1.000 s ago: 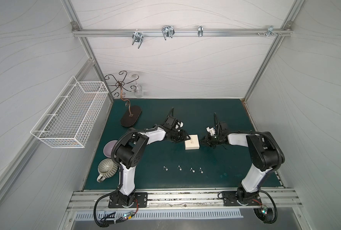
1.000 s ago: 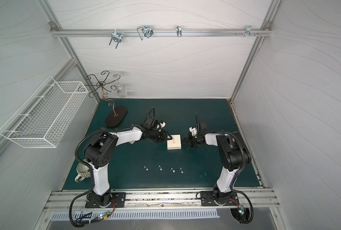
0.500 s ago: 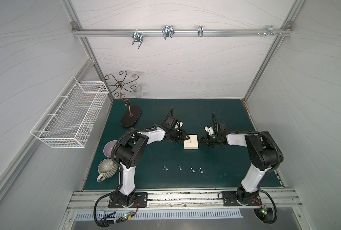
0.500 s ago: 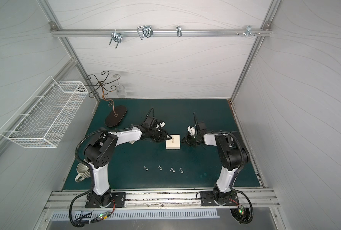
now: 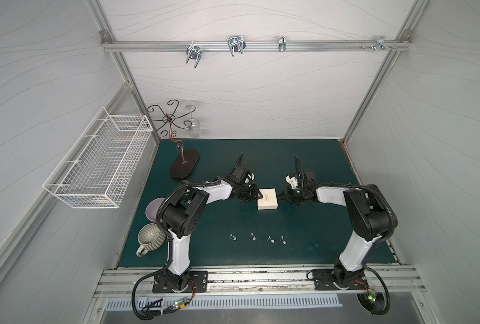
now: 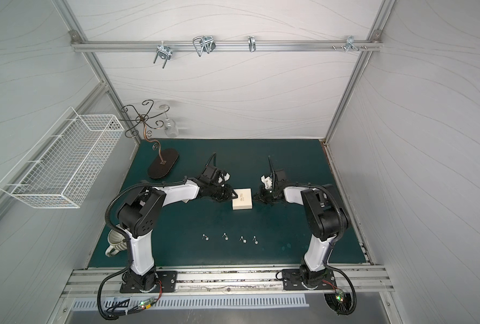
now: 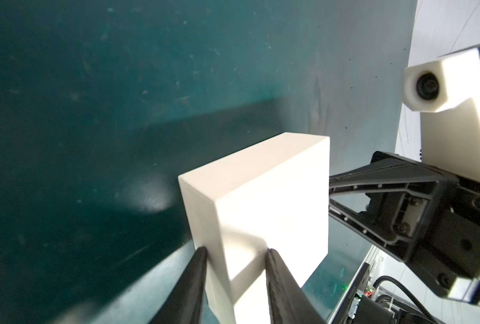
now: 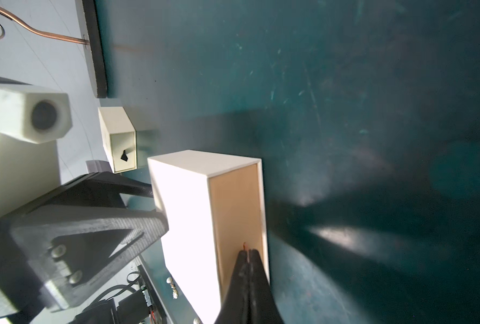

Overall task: Place the earrings into the drawer-style jewelry box
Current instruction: Open the drawer in the jewelry box, then pick up the earring from the center of the board.

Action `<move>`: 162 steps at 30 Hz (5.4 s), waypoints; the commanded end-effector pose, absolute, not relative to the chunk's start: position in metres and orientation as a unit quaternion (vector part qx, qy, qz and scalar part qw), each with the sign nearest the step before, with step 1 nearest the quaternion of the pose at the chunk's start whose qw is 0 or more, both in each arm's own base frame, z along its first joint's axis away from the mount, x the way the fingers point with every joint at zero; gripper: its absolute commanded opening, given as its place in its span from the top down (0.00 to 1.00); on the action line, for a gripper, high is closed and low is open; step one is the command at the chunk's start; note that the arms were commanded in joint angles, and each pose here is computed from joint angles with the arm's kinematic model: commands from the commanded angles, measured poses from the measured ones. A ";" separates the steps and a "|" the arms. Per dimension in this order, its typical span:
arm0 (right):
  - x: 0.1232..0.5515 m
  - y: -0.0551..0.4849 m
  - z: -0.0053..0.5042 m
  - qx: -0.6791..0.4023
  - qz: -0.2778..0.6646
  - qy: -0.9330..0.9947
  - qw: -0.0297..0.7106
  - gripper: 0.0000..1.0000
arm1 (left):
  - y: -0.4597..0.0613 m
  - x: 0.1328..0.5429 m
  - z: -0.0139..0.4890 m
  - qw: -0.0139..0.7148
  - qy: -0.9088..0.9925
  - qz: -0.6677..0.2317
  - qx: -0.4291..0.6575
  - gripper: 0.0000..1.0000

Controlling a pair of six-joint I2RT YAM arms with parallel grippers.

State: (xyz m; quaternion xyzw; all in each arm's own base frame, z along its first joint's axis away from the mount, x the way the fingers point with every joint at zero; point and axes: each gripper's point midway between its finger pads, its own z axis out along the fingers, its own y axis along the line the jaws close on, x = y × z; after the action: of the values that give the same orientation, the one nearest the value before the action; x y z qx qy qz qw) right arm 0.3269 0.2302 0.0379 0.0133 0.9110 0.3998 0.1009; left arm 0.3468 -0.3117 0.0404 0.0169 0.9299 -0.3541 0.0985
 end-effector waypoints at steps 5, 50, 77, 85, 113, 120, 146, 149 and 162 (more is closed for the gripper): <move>0.327 0.225 0.041 0.002 0.373 0.920 0.118 1.00 | -0.312 0.348 0.051 0.113 0.927 -0.358 0.024 0.62; 0.342 0.129 0.034 0.073 0.246 0.951 0.173 1.00 | -0.305 0.346 0.043 0.099 0.930 -0.350 0.045 0.63; 0.344 0.119 0.039 0.093 0.215 0.957 0.173 0.80 | -0.306 0.347 0.047 0.101 0.930 -0.349 0.051 0.63; 0.317 0.103 0.062 0.107 0.169 0.967 0.158 0.55 | -0.305 0.353 0.072 0.123 0.929 -0.345 0.059 0.56; 0.142 0.200 0.060 -0.004 0.077 0.997 0.030 0.56 | -0.227 0.274 0.072 0.192 0.959 -0.207 0.031 0.52; 0.148 0.202 0.045 0.003 0.042 0.999 0.019 0.60 | -0.224 0.270 0.062 0.191 0.960 -0.204 0.032 0.52; 0.150 0.221 0.021 0.002 0.055 0.998 -0.005 0.74 | -0.216 0.272 0.079 0.222 0.953 -0.197 0.052 0.52; 0.150 0.221 0.019 0.002 0.054 0.998 -0.009 0.76 | -0.216 0.273 0.080 0.224 0.953 -0.195 0.053 0.52; 0.148 0.217 0.015 0.003 0.044 0.999 -0.012 0.80 | -0.213 0.273 0.084 0.230 0.952 -0.192 0.055 0.51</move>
State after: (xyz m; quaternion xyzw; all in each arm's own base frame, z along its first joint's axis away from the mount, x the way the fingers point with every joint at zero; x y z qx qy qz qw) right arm 0.1525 0.2199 0.0174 -0.0044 0.9985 0.0548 -0.0043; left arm 0.2682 -0.2155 0.0762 0.0521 0.9559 -0.1951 0.2133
